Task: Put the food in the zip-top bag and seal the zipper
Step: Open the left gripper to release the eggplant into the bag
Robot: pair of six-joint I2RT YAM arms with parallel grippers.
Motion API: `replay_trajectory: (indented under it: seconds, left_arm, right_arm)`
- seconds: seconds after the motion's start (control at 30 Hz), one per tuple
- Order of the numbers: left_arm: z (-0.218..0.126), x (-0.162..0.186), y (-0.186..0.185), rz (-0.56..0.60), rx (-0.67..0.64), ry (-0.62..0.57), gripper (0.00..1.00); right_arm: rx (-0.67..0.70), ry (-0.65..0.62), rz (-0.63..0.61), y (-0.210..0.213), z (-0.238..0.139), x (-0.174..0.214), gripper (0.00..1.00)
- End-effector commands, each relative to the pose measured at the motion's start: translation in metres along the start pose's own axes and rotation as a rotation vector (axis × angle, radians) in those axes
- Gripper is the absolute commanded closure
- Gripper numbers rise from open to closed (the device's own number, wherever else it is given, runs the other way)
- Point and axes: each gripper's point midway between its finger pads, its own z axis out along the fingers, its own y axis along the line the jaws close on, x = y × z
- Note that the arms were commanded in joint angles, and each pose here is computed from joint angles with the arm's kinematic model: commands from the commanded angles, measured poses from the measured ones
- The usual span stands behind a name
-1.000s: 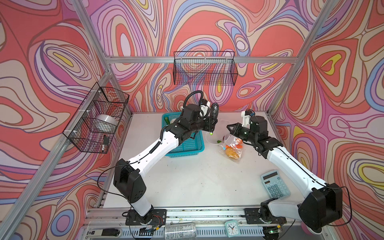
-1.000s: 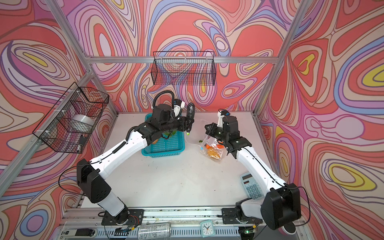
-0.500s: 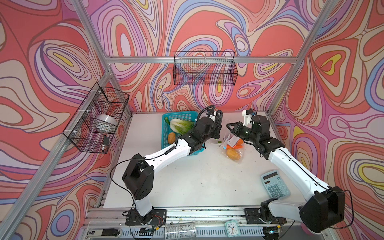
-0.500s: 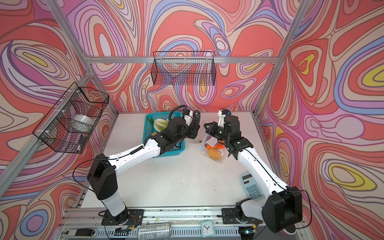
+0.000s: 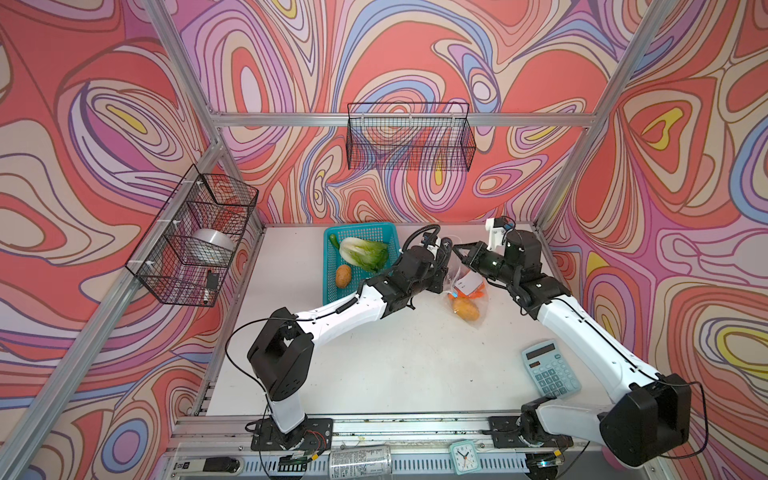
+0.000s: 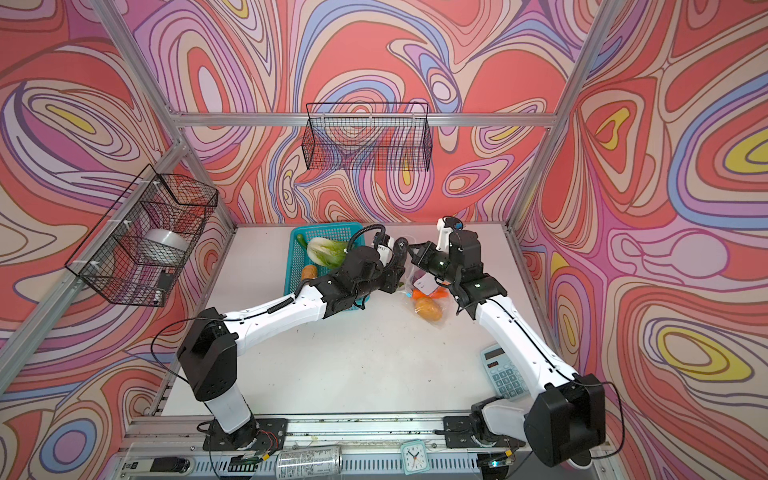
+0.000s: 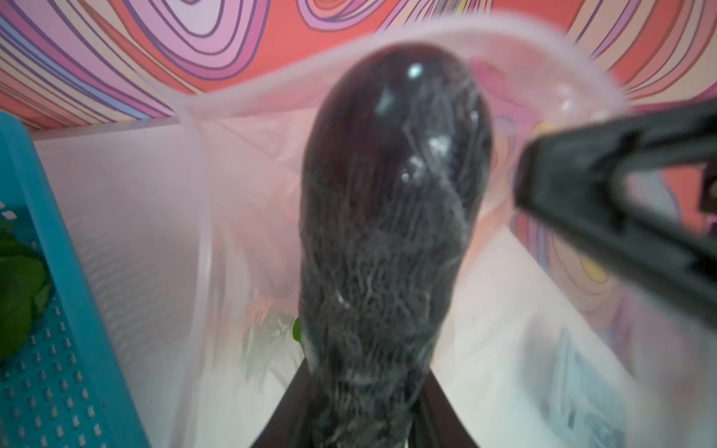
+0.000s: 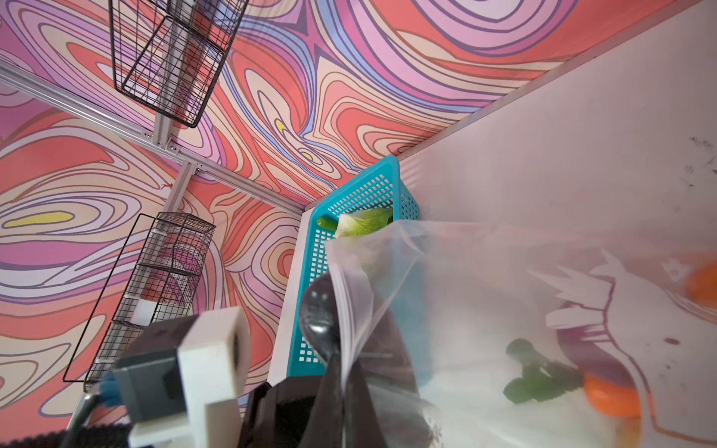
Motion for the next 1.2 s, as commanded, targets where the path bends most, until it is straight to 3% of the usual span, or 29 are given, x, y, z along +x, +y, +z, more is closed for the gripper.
replay_trajectory:
  seconds: [0.0, 0.13, 0.23, 0.33, 0.63, 0.9, 1.03, 1.17]
  left_arm:
    - [-0.003, 0.008, 0.006, 0.027, -0.029, 0.034, 0.83]
    - [-0.001, 0.008, 0.006, 0.034, -0.036, 0.046, 0.74]
    - [0.000, 0.006, 0.004, 0.037, -0.038, 0.058, 0.42]
    - [0.000, 0.005, 0.006, 0.040, -0.054, 0.065, 0.28]
    - [-0.025, -0.024, 0.004, 0.071, -0.081, 0.006, 0.18]
    - [-0.074, -0.066, 0.013, 0.106, -0.153, -0.096, 0.00]
    - [-0.092, -0.071, 0.033, 0.086, -0.188, -0.089, 0.00]
    - [-0.103, -0.062, 0.082, 0.052, -0.302, -0.032, 0.00]
  right_arm:
    - [-0.037, -0.031, -0.015, 0.013, -0.003, -0.010, 1.00]
    - [-0.036, -0.032, -0.016, 0.013, -0.004, -0.010, 1.00]
    - [-0.030, -0.029, -0.016, 0.011, -0.004, -0.009, 1.00]
    - [-0.031, -0.030, -0.017, 0.012, -0.003, -0.009, 1.00]
    - [-0.017, -0.026, -0.022, 0.008, -0.002, -0.008, 1.00]
    - [-0.005, -0.027, -0.026, 0.004, 0.000, -0.007, 1.00]
    - [-0.004, -0.026, -0.022, 0.002, 0.000, -0.006, 1.00]
    - [-0.012, -0.029, -0.023, 0.004, 0.000, -0.006, 1.00]
